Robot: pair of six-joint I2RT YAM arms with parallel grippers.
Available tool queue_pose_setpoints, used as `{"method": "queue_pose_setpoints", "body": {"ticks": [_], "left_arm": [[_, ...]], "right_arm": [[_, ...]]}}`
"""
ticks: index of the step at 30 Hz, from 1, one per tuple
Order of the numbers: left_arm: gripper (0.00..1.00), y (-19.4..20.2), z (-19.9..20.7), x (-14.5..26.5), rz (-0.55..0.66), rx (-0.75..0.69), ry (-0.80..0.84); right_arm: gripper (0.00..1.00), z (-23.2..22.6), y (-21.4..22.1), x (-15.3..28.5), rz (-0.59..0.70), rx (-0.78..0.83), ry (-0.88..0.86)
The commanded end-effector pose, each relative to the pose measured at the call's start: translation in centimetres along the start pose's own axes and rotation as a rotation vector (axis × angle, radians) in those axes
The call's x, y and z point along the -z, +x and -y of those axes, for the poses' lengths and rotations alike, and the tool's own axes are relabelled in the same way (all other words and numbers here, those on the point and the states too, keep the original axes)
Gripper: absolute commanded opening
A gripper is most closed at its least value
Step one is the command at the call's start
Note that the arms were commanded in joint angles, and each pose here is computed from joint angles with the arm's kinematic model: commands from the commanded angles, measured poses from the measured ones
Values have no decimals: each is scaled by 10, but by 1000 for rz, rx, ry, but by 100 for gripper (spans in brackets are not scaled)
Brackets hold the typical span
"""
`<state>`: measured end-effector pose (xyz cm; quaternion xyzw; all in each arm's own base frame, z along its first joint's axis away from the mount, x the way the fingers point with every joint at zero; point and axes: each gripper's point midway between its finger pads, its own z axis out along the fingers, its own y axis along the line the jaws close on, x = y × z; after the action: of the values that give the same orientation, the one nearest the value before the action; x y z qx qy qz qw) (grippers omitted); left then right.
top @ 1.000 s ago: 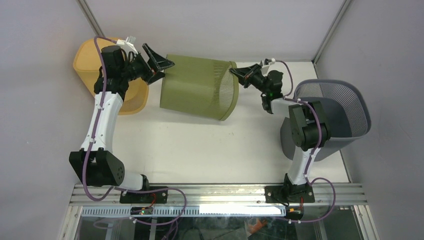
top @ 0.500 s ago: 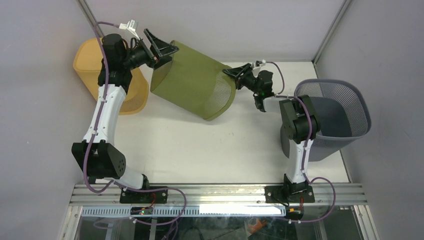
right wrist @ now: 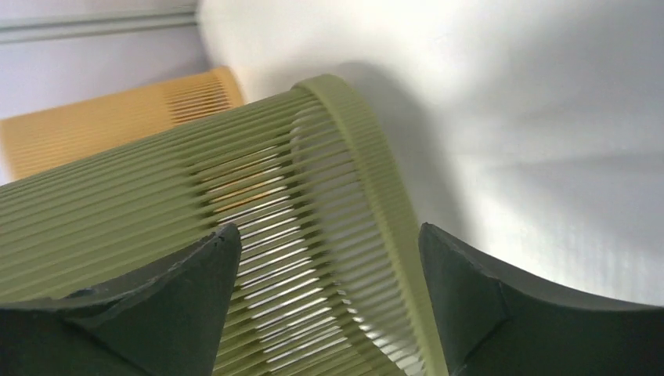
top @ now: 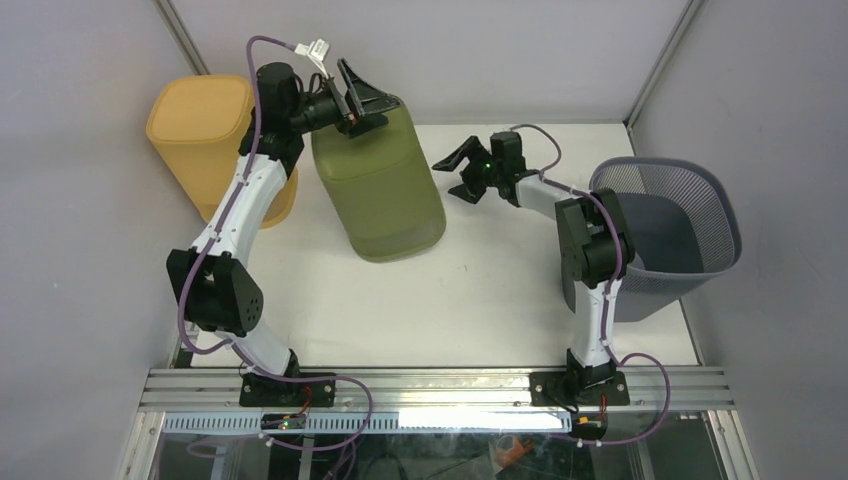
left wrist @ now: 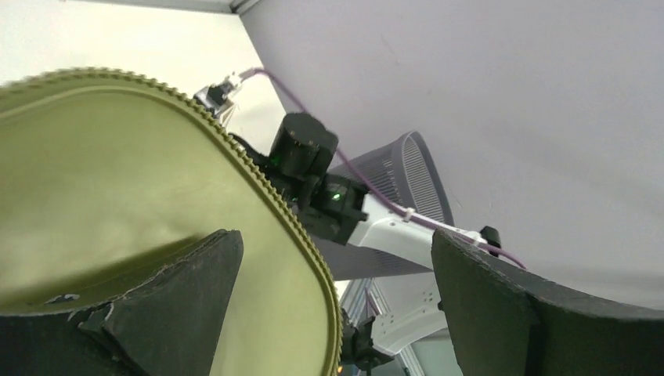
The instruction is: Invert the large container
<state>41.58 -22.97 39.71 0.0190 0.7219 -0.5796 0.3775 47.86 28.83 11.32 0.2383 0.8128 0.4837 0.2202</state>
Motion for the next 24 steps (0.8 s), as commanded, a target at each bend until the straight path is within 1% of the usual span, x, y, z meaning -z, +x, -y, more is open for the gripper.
{"method": "queue_pose_setpoints", "body": {"ticks": [1,3,6,9,12,15,18,22,24], "left_arm": [[96,5,-2,-12,-31,2,12],[96,7,-8,-18,-38,10,9],[96,9,-12,-25,-48,14,11],[96,8,-10,-29,-50,1,21],[96,1,4,-28,-41,-36,46],[96,-6,19,-26,-30,-86,69],[96,-8,31,-23,-29,-146,91],[99,-5,57,-15,-22,-302,145],[99,-6,70,-7,-1,-377,157]], "right_arm": [[91,-22,-13,32,48,288,227],[95,-24,-22,38,60,359,306],[95,-22,-27,51,71,399,390],[95,-36,-24,72,102,455,398],[95,-55,-10,101,121,515,359],[94,-71,17,132,113,603,290],[93,-87,62,156,50,716,144],[93,-94,129,176,-16,902,-69],[93,-89,155,178,-33,973,-142]]}}
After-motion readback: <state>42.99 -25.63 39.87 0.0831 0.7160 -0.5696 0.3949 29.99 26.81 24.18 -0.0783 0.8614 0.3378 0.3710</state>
